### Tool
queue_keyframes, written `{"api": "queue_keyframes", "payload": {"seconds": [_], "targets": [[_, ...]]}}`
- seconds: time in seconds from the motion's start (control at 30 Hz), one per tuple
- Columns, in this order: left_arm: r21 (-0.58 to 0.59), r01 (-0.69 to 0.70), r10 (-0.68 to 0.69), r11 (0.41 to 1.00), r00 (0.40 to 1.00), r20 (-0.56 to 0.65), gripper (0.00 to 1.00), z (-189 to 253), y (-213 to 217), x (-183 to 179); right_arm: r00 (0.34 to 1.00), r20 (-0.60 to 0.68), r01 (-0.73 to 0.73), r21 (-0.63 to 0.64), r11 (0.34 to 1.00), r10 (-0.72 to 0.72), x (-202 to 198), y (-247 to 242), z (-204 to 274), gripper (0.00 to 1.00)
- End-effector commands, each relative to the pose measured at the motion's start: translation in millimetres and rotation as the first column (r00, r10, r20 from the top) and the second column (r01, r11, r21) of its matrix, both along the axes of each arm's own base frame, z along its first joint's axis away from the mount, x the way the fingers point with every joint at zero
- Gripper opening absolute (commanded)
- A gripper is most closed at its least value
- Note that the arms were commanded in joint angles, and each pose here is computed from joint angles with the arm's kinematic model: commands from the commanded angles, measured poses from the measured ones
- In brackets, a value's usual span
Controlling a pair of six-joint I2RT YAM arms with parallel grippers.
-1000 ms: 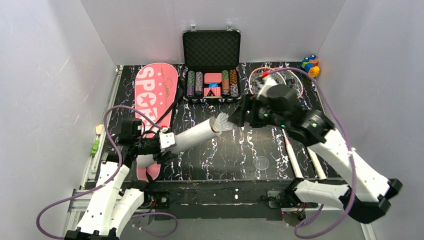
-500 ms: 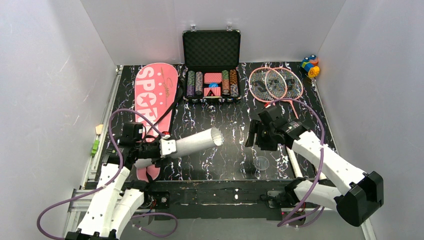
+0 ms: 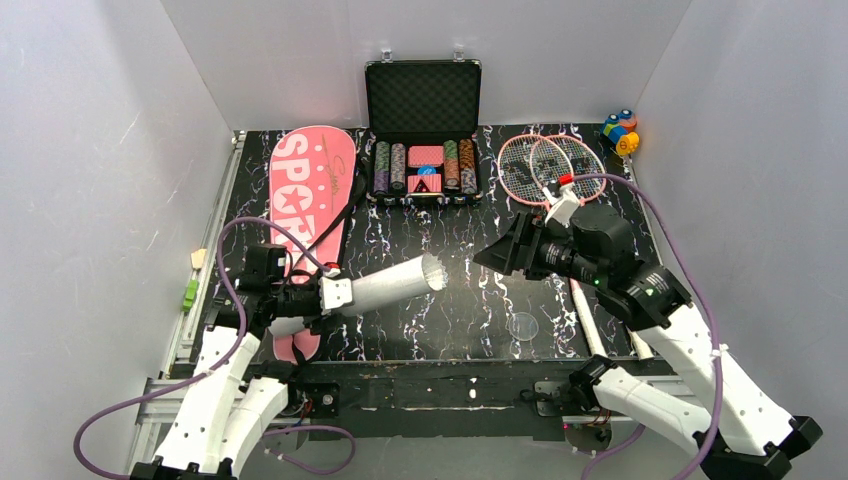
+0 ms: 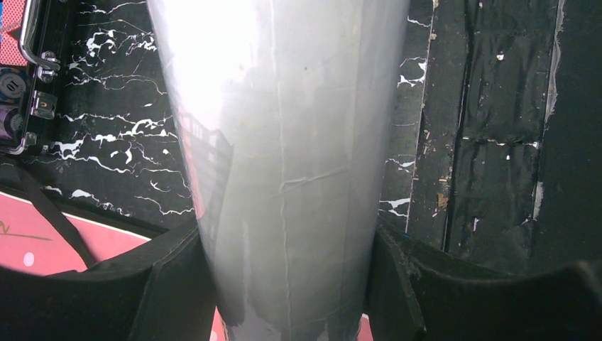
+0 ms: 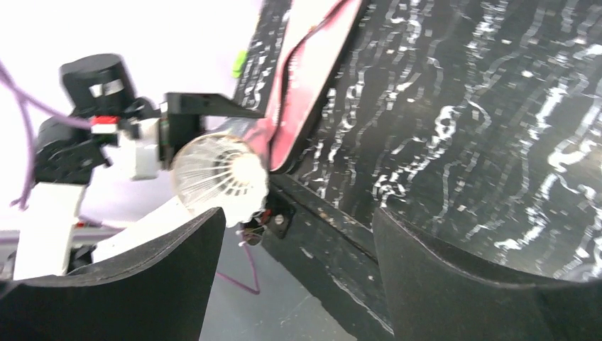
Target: Pack up the badminton gear
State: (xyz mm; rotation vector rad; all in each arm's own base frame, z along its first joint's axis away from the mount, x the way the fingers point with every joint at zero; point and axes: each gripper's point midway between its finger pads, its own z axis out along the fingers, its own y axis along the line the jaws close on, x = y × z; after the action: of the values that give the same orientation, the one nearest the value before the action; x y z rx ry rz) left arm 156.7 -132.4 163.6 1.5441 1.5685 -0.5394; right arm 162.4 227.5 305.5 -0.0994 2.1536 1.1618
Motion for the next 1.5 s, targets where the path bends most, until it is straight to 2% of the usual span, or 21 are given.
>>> {"api": "queue_keyframes", "payload": {"seconds": [0.0,0.3,0.6,0.83,0.97,1.03,1.17,1.33,1.47], "targets": [[-0.047,0.020,-0.019,0.999,0.999,0.034,0.46,14.7,-7.3,3.4,0.990,0.068,-0.131,0.080,0.988,0.126,-13.4,29.8,30.1,0.85],[-0.060,0.015,-0.012,0.998,0.999,0.036,0.46,21.6,-8.4,3.9,0.985,0.023,-0.168,-0.028,0.985,0.169,-13.8,56.4,0.7,0.85],[-0.071,0.018,-0.015,0.997,0.999,0.040,0.46,25.6,-9.6,2.9,0.988,-0.009,-0.157,-0.125,0.980,0.157,-7.7,60.6,-23.5,0.80],[-0.092,0.026,-0.023,0.995,0.999,0.041,0.46,34.8,-13.0,3.5,0.978,-0.023,-0.209,-0.170,0.963,0.208,-10.3,79.1,-34.2,0.77],[-0.096,0.029,-0.025,0.995,0.999,0.035,0.46,34.4,-13.6,2.9,0.974,-0.006,-0.224,-0.156,0.962,0.226,-6.2,92.0,-32.6,0.82],[-0.080,0.032,-0.029,0.996,0.999,0.033,0.46,26.6,-12.0,2.5,0.973,0.046,-0.222,-0.109,0.969,0.228,-4.6,94.9,-13.2,0.88],[-0.068,0.026,-0.024,0.997,0.999,0.032,0.46,21.9,-10.1,2.3,0.980,0.109,-0.162,-0.041,0.986,0.166,-3.2,69.0,24.2,0.91],[-0.061,0.028,-0.027,0.998,0.999,0.030,0.46,19.3,-9.3,1.3,0.985,0.143,-0.103,0.009,0.995,0.101,-3.0,32.7,47.3,0.93],[-0.044,0.029,-0.028,0.999,0.999,0.031,0.46,15.7,-7.1,-0.1,0.994,0.105,-0.031,-0.038,0.999,0.035,0.6,5.3,35.3,0.93]]}}
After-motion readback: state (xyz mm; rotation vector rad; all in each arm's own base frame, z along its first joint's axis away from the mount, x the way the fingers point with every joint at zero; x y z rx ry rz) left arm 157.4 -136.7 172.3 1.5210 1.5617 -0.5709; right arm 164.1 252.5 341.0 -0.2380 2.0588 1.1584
